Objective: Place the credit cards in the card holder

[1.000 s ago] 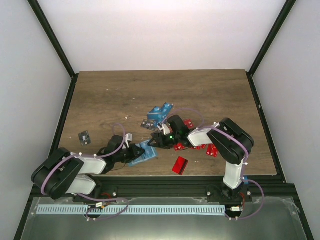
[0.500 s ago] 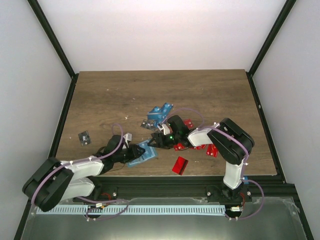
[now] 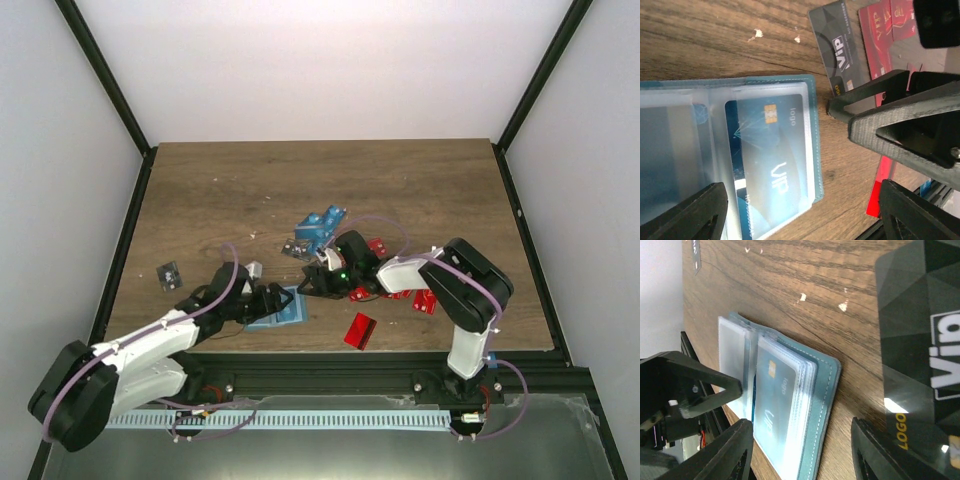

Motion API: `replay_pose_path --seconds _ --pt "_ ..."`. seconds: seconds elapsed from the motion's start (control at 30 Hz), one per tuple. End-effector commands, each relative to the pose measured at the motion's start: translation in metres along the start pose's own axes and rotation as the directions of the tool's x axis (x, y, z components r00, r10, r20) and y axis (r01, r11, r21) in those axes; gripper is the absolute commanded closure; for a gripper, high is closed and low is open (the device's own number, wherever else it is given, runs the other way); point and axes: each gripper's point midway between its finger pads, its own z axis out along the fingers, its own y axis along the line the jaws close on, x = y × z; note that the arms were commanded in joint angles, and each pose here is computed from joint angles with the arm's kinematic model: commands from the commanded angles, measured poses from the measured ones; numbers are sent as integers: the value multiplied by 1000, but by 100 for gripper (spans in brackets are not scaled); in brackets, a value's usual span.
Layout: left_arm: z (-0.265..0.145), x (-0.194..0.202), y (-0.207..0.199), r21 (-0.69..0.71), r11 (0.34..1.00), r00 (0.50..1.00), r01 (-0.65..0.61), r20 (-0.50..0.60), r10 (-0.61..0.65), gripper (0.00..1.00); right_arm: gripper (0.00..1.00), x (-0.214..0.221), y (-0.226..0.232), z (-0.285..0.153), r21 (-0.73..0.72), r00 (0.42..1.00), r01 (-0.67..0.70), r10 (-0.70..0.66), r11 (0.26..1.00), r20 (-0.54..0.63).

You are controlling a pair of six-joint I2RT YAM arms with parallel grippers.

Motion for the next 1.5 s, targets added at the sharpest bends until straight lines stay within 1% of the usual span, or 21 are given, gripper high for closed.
replay_pose_path --seconds 0.0,0.07,0.1,0.27,0.3,0.37,0.5,0.57,0.7,0.97,1.27,1.47 --pt "-12 -1 -2 -46 998 999 -35 -12 35 14 44 -1 0 -8 49 1000 13 -13 999 3" --pt "-15 -3 -3 -58 997 999 -54 -5 54 15 44 -1 5 -10 33 1000 22 -22 999 7" --pt "-17 -3 -2 -67 996 998 -65 -3 65 18 44 0 6 -11 28 1000 21 -21 999 6" --pt "-17 -5 7 -116 986 993 -117 1 118 61 43 8 20 -14 -51 1000 6 -6 999 -7" --pt "-15 -5 10 -127 984 992 -122 -3 122 69 43 9 24 -13 -69 1000 4 -4 998 -10" --pt "-12 -4 14 -140 982 992 -127 -12 127 80 43 11 32 -11 -91 1000 10 -12 996 -14" --pt "-5 -2 17 -144 980 991 -136 -34 132 91 43 13 40 -5 -100 999 20 -22 995 -25" --pt "-2 -1 18 -143 980 990 -138 -41 134 94 43 15 39 -3 -99 999 17 -20 995 -31" --pt "4 0 23 -156 978 990 -141 -55 134 96 43 16 38 -1 -96 999 11 -15 995 -37" --pt "15 6 34 -166 976 988 -142 -82 129 96 43 16 45 1 -109 999 24 -28 994 -41" --pt "16 12 49 -204 969 988 -139 -95 121 96 43 17 47 13 -110 998 21 -28 994 -64" --pt "16 14 51 -203 969 988 -138 -96 121 96 43 19 47 20 -111 996 19 -28 994 -80"
